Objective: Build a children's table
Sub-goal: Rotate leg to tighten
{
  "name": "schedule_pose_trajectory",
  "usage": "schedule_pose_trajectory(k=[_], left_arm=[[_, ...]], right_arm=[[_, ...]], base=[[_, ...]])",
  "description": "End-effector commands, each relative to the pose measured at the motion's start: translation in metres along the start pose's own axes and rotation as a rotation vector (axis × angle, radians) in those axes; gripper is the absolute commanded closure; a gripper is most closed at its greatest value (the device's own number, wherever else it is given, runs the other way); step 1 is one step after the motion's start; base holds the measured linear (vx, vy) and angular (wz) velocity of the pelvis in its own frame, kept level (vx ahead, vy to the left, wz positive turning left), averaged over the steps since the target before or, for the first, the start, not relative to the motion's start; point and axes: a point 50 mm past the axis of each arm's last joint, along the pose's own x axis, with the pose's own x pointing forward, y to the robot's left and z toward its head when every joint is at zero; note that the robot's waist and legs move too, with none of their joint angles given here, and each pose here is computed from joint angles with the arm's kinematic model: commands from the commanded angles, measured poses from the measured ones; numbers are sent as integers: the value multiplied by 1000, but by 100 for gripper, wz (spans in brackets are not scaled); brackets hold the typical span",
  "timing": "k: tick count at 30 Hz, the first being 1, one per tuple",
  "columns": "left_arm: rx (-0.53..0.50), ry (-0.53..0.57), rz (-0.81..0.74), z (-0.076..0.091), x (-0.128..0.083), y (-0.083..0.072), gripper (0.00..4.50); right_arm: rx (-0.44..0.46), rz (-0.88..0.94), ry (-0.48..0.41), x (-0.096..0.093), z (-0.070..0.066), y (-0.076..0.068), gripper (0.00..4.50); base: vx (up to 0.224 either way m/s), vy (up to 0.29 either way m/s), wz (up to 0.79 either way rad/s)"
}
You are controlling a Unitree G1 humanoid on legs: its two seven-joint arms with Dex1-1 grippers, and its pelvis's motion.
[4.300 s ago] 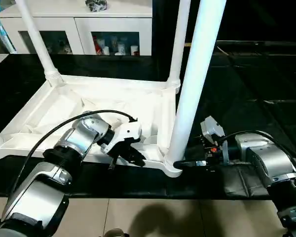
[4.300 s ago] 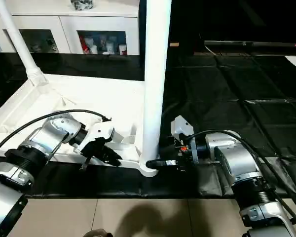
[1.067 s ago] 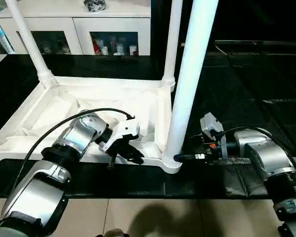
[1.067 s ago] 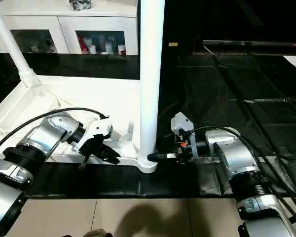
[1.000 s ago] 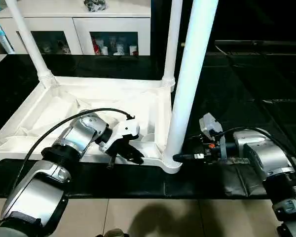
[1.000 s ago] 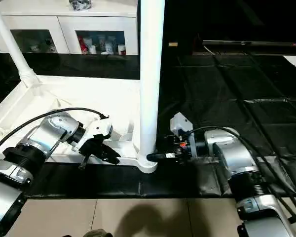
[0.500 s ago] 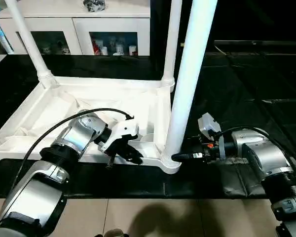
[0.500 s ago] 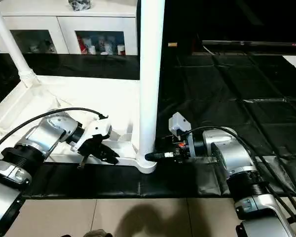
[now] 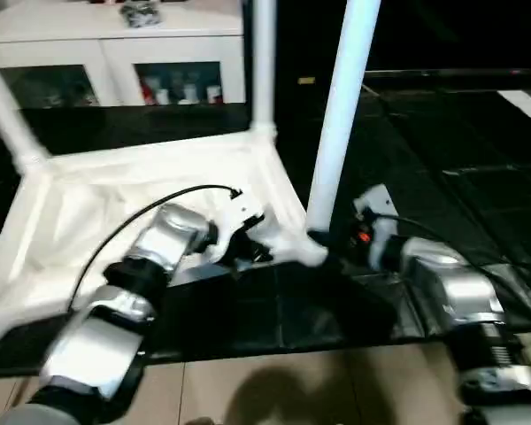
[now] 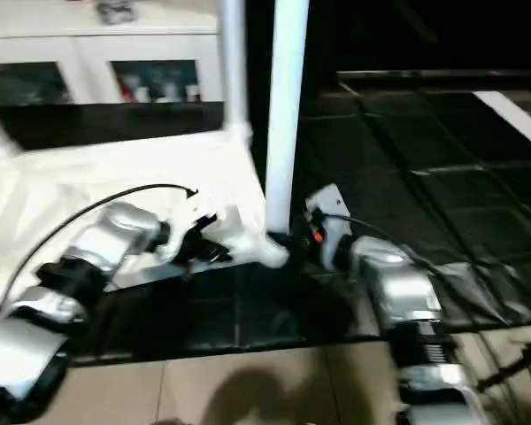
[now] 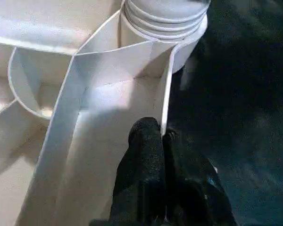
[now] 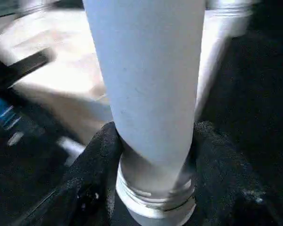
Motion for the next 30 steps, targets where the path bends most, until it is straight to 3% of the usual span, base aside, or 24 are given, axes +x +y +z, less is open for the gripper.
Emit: schedule_pose_trajectory(k=[1,5,8,12,15,23,30], left_arm=[[-16,-154,-1,37,11,-9,450],[-47,-192,31,47,16,-12,450],[-41,-189,23,46,16,-14,450],[-24,-172,15,40,12,-12,450],[0,-150,1,33,9,-10,450],[109,-42,-120,11,-7,-6,450],[247,43,-279,0,-21,-8,450]], right_arm=[[62,43,59,24,-12,27,252],[94,3,28,38,-1,34,252],[86,13,1,40,3,36,182],[64,21,-22,37,5,33,156],[45,33,-42,31,5,28,123],[-34,235,-46,-9,8,7,50],[-159,426,51,-37,13,-6,1]], base=[[0,0,0],[0,0,0],[0,0,0],[0,0,0],[0,0,0],[0,0,0],[0,0,0]])
